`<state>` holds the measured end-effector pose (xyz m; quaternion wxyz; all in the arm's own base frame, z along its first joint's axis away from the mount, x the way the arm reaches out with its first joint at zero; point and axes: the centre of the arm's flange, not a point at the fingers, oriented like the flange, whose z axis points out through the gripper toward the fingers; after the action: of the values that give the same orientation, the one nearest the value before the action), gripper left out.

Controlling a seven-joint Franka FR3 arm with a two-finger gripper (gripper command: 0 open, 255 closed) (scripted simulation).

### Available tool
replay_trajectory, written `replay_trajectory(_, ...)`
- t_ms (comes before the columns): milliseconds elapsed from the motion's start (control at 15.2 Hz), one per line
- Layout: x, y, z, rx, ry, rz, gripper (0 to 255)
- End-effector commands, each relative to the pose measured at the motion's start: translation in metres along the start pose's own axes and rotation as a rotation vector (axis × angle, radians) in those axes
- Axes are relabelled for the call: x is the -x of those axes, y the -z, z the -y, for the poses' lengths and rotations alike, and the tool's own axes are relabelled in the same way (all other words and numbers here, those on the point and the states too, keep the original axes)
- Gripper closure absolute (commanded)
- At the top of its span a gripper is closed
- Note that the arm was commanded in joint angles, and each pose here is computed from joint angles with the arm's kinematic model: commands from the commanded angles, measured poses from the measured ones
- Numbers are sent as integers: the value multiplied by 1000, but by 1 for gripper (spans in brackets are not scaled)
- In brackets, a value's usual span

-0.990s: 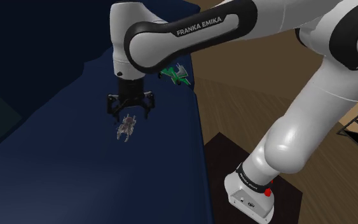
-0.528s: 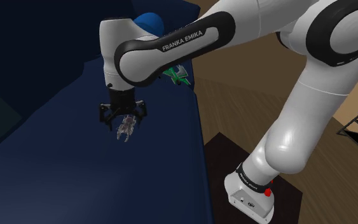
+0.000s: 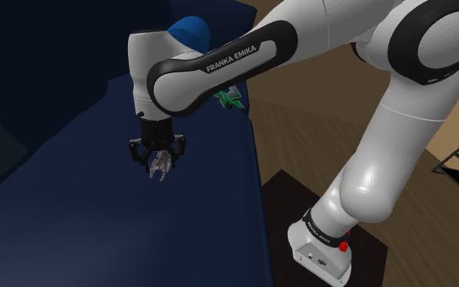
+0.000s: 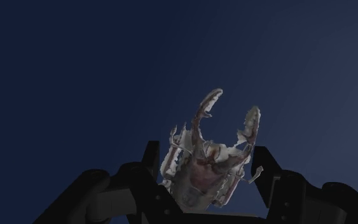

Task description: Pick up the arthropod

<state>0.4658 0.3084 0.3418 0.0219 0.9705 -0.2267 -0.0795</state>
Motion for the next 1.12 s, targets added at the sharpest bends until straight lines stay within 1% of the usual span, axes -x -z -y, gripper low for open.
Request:
replay_trajectory(0, 0, -1, 0, 1, 0, 1, 255)
replay_trajectory(264, 0, -1, 0, 1, 0, 1, 255)
replay_trajectory(1056, 9, 61, -5, 1, 0, 1, 255)
